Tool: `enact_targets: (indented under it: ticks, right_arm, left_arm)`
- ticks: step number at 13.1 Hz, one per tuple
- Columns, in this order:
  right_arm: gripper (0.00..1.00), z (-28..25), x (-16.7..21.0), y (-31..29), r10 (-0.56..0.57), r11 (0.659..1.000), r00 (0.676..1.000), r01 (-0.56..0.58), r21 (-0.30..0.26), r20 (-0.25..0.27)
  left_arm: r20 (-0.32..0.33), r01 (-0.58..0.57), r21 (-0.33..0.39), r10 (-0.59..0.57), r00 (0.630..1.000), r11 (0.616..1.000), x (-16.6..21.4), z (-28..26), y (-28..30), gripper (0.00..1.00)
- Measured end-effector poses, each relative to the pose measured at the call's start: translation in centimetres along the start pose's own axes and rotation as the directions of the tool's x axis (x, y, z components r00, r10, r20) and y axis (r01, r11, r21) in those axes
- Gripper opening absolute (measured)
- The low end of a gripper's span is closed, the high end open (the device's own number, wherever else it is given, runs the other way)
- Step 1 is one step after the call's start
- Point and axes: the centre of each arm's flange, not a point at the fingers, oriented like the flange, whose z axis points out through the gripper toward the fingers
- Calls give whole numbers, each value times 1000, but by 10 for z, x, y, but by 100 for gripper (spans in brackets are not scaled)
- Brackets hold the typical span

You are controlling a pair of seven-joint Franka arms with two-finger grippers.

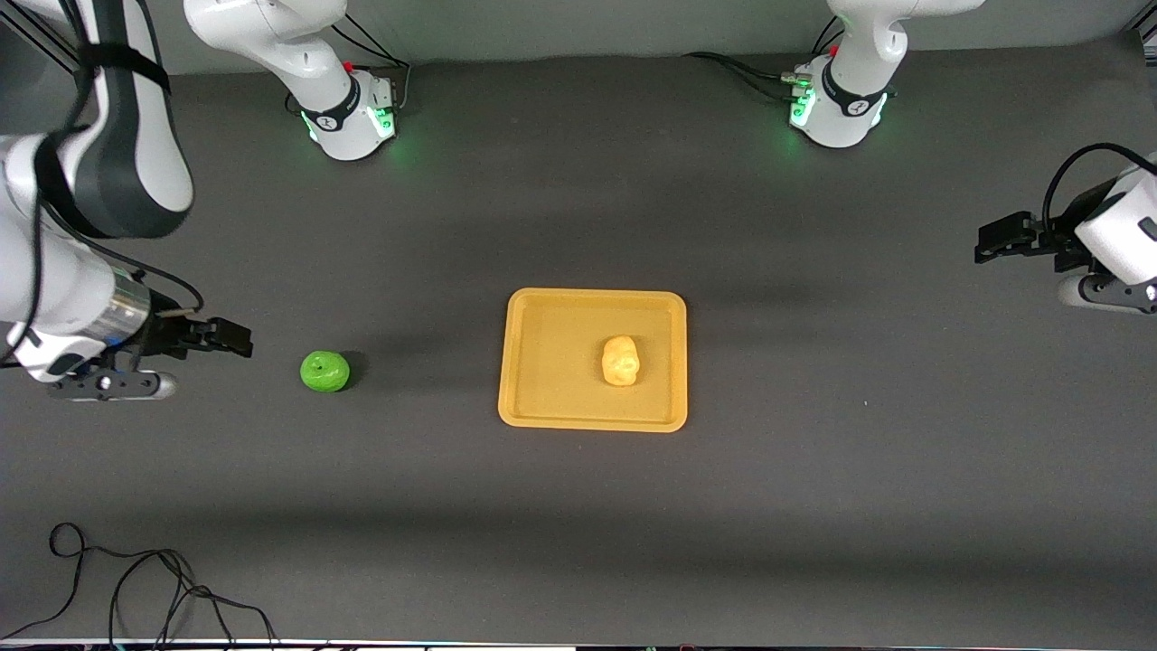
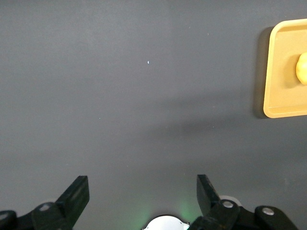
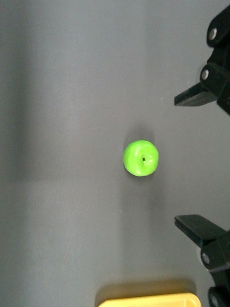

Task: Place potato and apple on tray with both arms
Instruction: 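Lower the right gripper onto the green apple and close it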

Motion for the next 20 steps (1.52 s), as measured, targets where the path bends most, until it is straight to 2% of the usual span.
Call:
enact_targets:
  ticks: [3,6,8,14,17,20]
  right_arm:
    - [100,58,-4,3,6,1000,999,-6,-6,-44]
    - [100,119,-12,3,10,1000,999,-11,-15,-32]
    - [100,150,-9,3,40,999,999,-40,3,-18]
    - [100,215,-11,0,48,999,999,-48,-13,-19]
    - [100,255,-30,-14,17,999,998,-19,-29,-66]
    - [100,271,-45,-22,1,999,998,-3,-36,-68]
  left_arm:
    - [8,-21,29,21,1000,999,0,2,10,100]
    - [15,-20,37,20,1000,999,0,4,9,100]
    - [14,-20,37,19,1000,999,0,5,9,100]
    - [-7,-34,41,35,999,999,3,3,19,100]
    - [-10,-29,43,30,1000,999,3,3,20,100]
    - [-14,-23,43,24,1000,999,3,2,16,100]
